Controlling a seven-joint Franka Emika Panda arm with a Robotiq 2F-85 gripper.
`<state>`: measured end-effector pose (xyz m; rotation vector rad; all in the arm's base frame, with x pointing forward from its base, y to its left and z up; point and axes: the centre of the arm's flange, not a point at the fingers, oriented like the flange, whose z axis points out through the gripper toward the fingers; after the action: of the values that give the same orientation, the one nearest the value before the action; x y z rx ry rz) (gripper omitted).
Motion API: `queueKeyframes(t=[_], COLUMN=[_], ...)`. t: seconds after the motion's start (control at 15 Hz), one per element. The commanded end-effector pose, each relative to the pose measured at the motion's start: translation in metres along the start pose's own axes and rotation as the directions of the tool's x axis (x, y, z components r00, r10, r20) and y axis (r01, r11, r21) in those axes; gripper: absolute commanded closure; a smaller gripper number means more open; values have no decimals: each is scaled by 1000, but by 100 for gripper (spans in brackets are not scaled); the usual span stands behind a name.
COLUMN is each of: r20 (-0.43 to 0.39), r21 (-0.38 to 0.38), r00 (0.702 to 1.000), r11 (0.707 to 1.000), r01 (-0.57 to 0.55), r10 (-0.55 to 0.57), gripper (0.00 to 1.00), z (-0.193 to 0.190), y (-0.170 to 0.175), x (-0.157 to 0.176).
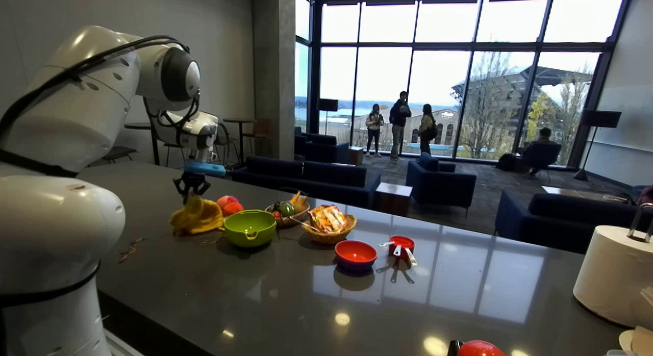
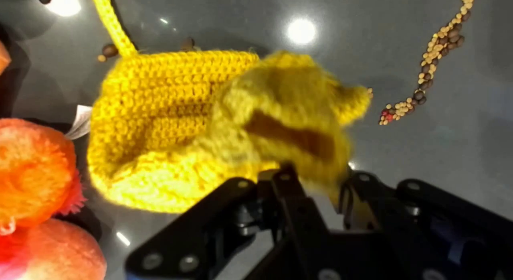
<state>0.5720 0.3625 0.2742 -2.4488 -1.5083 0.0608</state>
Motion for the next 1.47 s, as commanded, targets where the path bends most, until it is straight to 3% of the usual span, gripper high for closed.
queueKeyframes(t=[0.0, 0.4, 0.47, 0.8, 1.13, 1.4], r20=[-45, -50, -44, -52, -76, -43], r21=[39, 83, 79, 11, -167, -189], r00=[999, 999, 999, 997, 991, 991], r11=[999, 997, 997, 998, 981, 975], r01=[-1, 5, 14, 56, 98, 118], r10=[3, -1, -10, -56, -112, -128], gripper=[44, 3, 1, 0, 0, 0], z=[15, 48, 53, 71, 86, 105], y=[13, 23, 23, 22, 17, 14], x=[-11, -16, -15, -10, -7, -14])
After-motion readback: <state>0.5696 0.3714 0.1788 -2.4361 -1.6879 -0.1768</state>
